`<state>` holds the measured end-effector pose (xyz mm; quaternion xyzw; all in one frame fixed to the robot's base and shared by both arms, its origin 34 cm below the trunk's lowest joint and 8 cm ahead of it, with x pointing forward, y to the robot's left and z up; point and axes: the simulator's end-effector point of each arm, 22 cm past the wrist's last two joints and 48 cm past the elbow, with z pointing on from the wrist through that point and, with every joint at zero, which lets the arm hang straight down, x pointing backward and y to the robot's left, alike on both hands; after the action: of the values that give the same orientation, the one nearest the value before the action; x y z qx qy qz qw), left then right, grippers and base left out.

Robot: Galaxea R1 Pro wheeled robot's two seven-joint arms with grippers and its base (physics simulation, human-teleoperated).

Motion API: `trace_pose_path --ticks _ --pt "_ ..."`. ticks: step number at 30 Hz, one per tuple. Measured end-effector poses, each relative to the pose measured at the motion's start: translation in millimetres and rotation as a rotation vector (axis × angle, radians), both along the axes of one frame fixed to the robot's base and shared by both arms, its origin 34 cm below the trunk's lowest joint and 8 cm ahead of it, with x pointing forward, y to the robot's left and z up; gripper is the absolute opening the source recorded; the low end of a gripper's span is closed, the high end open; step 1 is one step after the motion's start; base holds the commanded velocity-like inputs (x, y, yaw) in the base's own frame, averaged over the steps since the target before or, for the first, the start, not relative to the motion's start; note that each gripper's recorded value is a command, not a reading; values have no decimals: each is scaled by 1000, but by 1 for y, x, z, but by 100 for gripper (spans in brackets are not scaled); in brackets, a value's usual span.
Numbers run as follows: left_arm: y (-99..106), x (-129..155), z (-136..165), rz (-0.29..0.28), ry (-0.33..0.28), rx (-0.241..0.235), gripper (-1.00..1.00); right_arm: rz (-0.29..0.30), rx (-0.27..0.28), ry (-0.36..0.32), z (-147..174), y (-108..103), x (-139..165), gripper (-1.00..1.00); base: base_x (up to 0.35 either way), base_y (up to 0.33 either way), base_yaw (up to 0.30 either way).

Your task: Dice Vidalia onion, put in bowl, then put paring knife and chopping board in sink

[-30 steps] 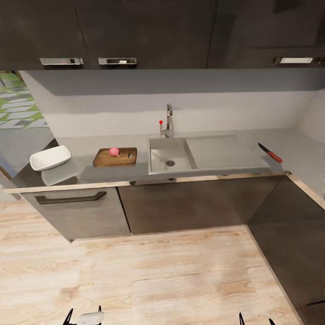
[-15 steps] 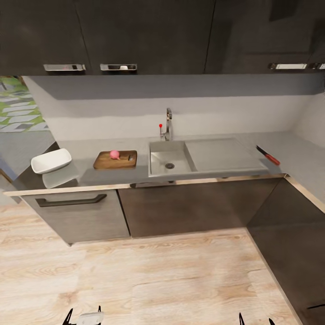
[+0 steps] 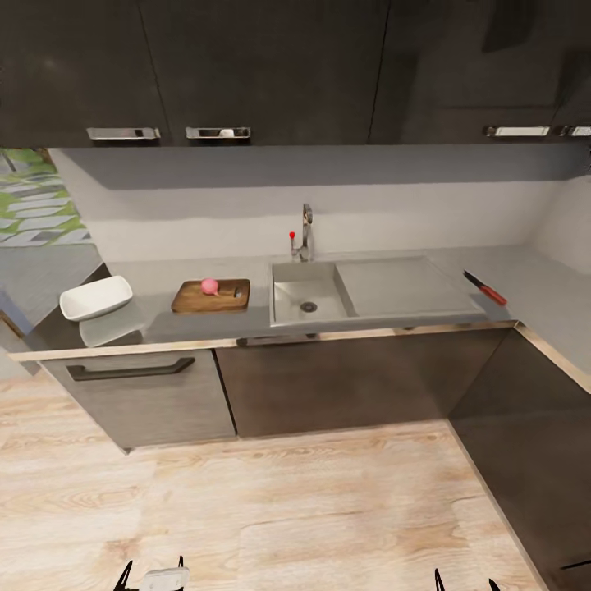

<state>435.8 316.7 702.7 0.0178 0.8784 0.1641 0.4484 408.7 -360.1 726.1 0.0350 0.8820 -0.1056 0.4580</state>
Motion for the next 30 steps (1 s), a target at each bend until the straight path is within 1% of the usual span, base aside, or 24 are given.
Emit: trace_pose_path --ticks 30 --pt "-1 14 15 0 -46 -1 100 0 0 -46 14 0 12 100 0 0 0"
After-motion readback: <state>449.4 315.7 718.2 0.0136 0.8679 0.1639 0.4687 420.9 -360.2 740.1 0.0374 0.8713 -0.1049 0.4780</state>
